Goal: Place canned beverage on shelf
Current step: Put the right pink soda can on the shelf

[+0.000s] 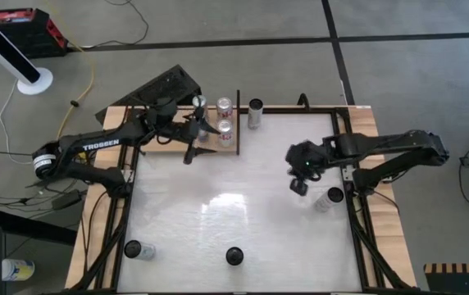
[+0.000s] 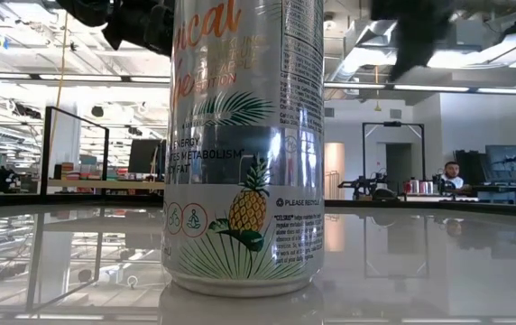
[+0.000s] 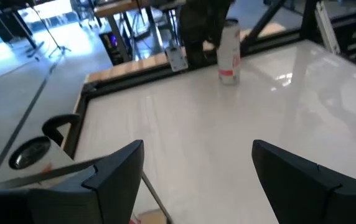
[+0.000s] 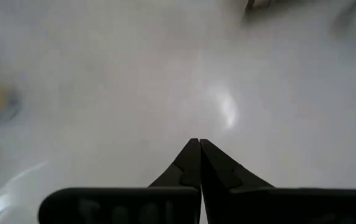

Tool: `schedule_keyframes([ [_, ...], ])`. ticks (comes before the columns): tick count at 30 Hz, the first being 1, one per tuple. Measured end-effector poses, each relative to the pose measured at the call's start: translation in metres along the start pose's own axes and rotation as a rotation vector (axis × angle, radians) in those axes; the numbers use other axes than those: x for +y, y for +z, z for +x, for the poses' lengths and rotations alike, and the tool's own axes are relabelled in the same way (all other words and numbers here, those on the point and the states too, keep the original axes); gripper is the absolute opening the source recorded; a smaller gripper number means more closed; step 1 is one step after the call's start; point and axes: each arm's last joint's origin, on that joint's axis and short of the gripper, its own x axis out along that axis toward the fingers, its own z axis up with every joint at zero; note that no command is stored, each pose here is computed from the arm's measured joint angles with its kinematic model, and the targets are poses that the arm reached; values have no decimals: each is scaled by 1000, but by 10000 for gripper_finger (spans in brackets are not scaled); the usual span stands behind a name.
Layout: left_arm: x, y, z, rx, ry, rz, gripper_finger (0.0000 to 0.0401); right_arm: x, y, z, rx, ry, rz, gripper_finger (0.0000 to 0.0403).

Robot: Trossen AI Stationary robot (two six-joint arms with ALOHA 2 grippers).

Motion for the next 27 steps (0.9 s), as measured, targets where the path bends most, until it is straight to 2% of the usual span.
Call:
schedule_keyframes([
  [2, -3, 1, 2, 8, 6, 25, 284, 5, -11, -5, 133, 40, 94, 28],
  [5, -5, 3, 3, 0, 11, 78, 284, 10, -26, -13, 279, 33, 191, 41],
  [13, -5, 9, 4, -48, 24, 131, 284, 4, -40, -24, 427, -113, 360, 99],
  [17, -5, 9, 5, -49, 24, 130, 284, -2, -45, -27, 485, -187, 418, 156],
  [21, -5, 7, 6, -45, 19, 115, 284, -4, -48, -30, 522, -229, 435, 232],
  [27, -7, 7, 7, -46, 10, 81, 284, -2, -50, -30, 579, -176, 454, 325],
])
